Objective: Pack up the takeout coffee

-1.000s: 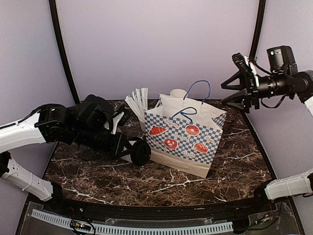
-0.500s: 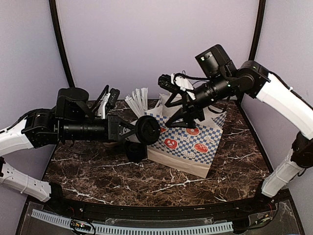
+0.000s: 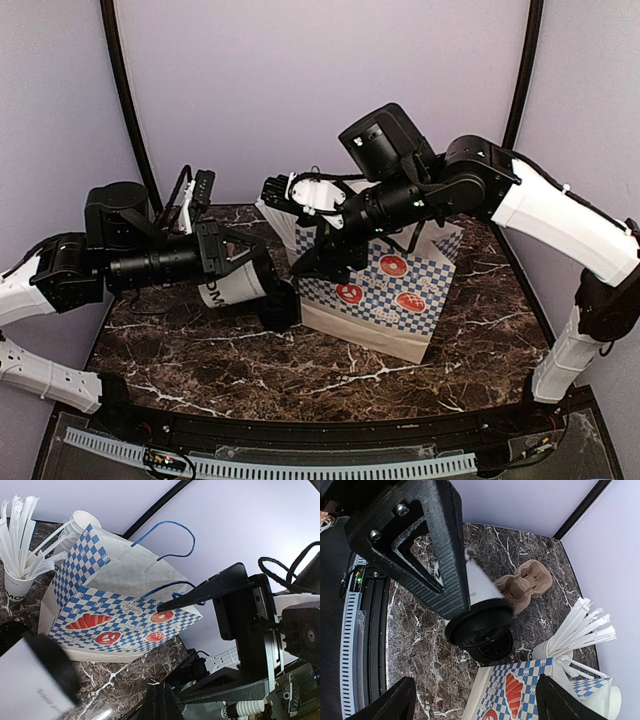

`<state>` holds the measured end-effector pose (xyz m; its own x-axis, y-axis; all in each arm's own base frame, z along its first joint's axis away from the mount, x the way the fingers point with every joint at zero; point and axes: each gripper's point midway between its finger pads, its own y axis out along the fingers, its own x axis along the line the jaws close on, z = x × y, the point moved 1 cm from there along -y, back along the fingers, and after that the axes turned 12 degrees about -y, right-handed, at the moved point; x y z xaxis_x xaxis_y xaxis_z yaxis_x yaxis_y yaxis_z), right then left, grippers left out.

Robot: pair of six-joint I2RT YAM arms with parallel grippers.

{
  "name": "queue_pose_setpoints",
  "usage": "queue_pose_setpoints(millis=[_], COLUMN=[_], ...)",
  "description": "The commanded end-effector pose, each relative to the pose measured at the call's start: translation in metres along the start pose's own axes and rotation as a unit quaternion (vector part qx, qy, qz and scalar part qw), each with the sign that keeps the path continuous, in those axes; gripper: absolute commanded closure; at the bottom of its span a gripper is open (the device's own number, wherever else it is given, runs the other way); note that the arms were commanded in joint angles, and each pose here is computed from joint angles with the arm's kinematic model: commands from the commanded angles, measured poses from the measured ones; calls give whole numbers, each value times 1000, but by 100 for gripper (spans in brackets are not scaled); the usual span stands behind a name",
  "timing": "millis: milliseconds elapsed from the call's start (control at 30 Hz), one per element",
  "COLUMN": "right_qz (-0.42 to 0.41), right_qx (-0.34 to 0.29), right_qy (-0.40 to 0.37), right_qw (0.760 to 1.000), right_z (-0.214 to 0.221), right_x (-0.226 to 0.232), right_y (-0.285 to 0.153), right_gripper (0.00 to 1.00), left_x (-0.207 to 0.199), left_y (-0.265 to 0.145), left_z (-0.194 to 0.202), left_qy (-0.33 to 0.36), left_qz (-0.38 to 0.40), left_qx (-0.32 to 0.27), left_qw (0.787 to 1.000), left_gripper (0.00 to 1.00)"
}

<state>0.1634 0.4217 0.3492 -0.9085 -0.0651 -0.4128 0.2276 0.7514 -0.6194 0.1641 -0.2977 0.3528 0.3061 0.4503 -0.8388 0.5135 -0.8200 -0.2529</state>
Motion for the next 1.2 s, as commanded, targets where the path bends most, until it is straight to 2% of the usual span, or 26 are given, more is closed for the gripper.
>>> queue_pose_setpoints(millis=[0, 167, 233, 267, 300, 333, 367, 467, 633, 767, 867, 967, 1067, 1167], right_qz=[55, 50, 50, 52, 54, 54, 53, 36, -31, -79, -92, -93, -96, -98], right_qx=[-15, -12, -2, 1, 5, 8, 11, 12, -3, -16, -10, -8, -4, 0], right_qy=[4, 7, 2, 0, -2, -6, -8, -18, -39, -36, -33, -32, -31, -30], right_qw=[998, 999, 999, 999, 999, 998, 999, 999, 999, 996, 995, 995, 995, 995], right_z=[-18, -15, -7, -4, -1, 3, 6, 13, 17, 18, 22, 23, 24, 27], right_x=[-19, -16, -13, -12, -11, -10, -7, 3, 30, 48, 53, 54, 54, 56], right_y=[-9, -9, -8, -8, -9, -9, -9, -9, -5, 0, 7, 9, 11, 13], right_gripper=[15, 13, 13, 13, 13, 13, 13, 14, 16, 18, 19, 19, 19, 19], left_x=[-2, 7, 24, 42, 53, 75, 87, 139, 176, 179, 179, 184, 189, 200], left_y=[-6, -8, -9, -11, -13, -18, -18, -26, -19, -21, -36, -66, -90, -121], left_z=[-9, -7, -3, 3, 4, 10, 15, 41, 62, 55, 53, 61, 93, 124], left_qy=[-17, -19, -19, -17, -26, -23, -32, -29, -17, 3, -19, -58, -101, -102], left_qz=[19, 1, -39, -79, -107, -156, -184, -284, -333, -353, -377, -425, -454, -512], left_qx=[-29, -27, -24, -12, -17, -7, -2, 37, 60, 48, 48, 69, 115, 167], left_qw=[999, 999, 999, 997, 994, 987, 982, 958, 941, 934, 925, 901, 878, 837], left_gripper=[100, 100, 99, 97, 86, 80, 69, 53, 46, 42, 39, 36, 31, 29])
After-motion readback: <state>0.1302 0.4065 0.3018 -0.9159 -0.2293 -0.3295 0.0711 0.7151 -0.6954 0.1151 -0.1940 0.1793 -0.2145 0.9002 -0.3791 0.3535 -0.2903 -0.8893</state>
